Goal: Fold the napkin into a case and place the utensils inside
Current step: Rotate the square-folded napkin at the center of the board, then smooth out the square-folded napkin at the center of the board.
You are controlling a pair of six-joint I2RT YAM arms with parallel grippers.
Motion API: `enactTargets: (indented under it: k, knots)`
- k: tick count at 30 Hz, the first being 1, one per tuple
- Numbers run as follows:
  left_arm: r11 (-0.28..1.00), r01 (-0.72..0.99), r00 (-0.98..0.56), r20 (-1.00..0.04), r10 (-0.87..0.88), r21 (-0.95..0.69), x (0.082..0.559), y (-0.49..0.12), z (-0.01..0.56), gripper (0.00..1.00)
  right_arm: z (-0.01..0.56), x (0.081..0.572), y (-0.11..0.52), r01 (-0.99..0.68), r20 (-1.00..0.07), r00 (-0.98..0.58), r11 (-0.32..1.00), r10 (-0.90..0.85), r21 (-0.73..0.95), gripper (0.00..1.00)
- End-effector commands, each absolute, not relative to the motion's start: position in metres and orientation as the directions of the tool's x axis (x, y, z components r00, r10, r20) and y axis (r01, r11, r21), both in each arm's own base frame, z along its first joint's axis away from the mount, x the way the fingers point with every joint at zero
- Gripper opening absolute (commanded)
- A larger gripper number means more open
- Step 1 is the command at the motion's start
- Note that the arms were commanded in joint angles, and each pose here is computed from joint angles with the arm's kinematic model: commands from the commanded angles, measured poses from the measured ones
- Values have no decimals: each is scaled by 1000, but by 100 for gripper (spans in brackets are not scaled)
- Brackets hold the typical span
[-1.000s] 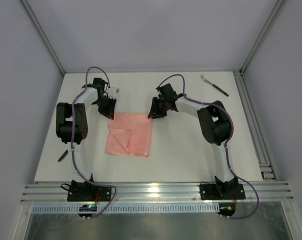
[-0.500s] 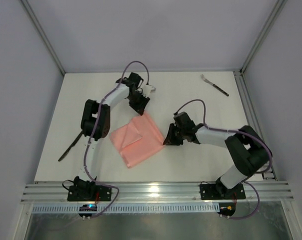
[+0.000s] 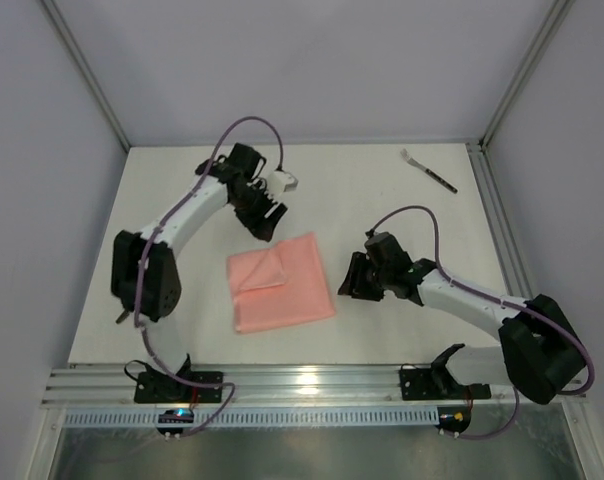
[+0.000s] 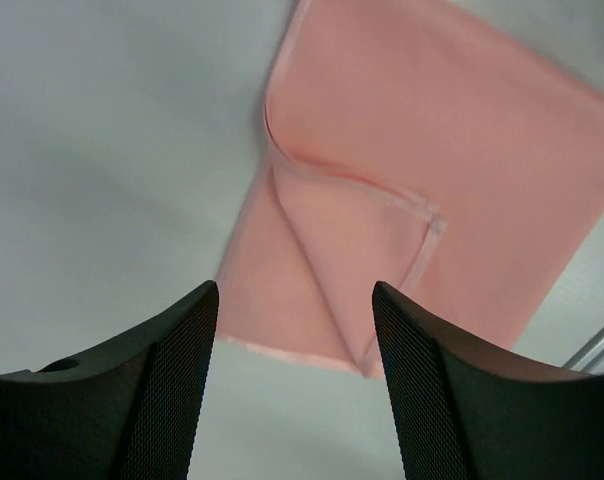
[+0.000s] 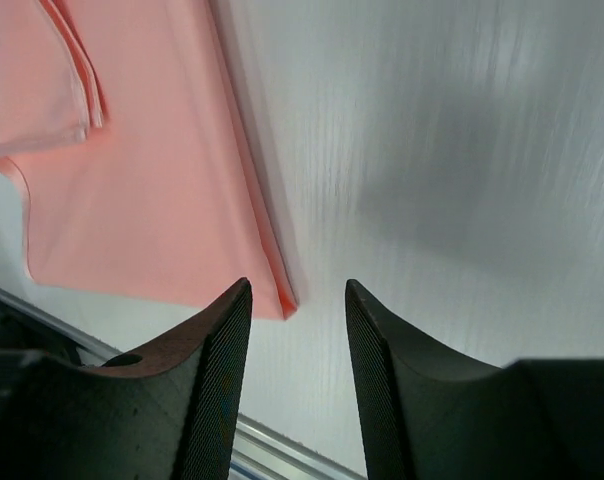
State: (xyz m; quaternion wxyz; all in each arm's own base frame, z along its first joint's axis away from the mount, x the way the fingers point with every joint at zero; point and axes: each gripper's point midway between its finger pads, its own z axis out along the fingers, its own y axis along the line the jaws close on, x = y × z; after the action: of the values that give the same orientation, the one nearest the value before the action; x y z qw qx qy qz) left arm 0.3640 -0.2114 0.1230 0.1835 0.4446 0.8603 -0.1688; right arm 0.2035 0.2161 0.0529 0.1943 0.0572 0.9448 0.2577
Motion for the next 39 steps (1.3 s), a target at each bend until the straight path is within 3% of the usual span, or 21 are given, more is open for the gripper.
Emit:
enactTargets:
  k: [1, 6, 18, 24, 30, 36, 39]
  knots:
    - [523, 849, -510, -385, 769, -78, 311, -177, 104, 65, 74, 243, 227, -130, -445, -887, 857, 126, 500, 46]
    - [525, 849, -511, -346, 787, -61, 279, -154, 76, 65, 67, 259, 253, -191, -428, -901, 825, 67, 532, 39]
    - [483, 870, -481, -399, 781, -102, 285, -175, 43, 72, 27, 251, 264, -167, -359, -932, 817, 51, 552, 36]
    - [433, 900, -422, -359, 833, -52, 278, -175, 31, 73, 14, 241, 265, -144, -324, -944, 821, 53, 553, 35]
    - [397, 918, -379, -323, 867, -12, 271, -174, 20, 73, 5, 237, 261, -123, -305, -951, 833, 58, 540, 23]
    - [519, 838, -448, -326, 832, 171, 303, -158, 20, 67, 2, 233, 258, -121, -297, -953, 837, 52, 533, 14]
    - [580, 802, -498, -380, 780, 140, 309, -160, 26, 58, 0, 231, 257, -120, -292, -955, 838, 48, 532, 11]
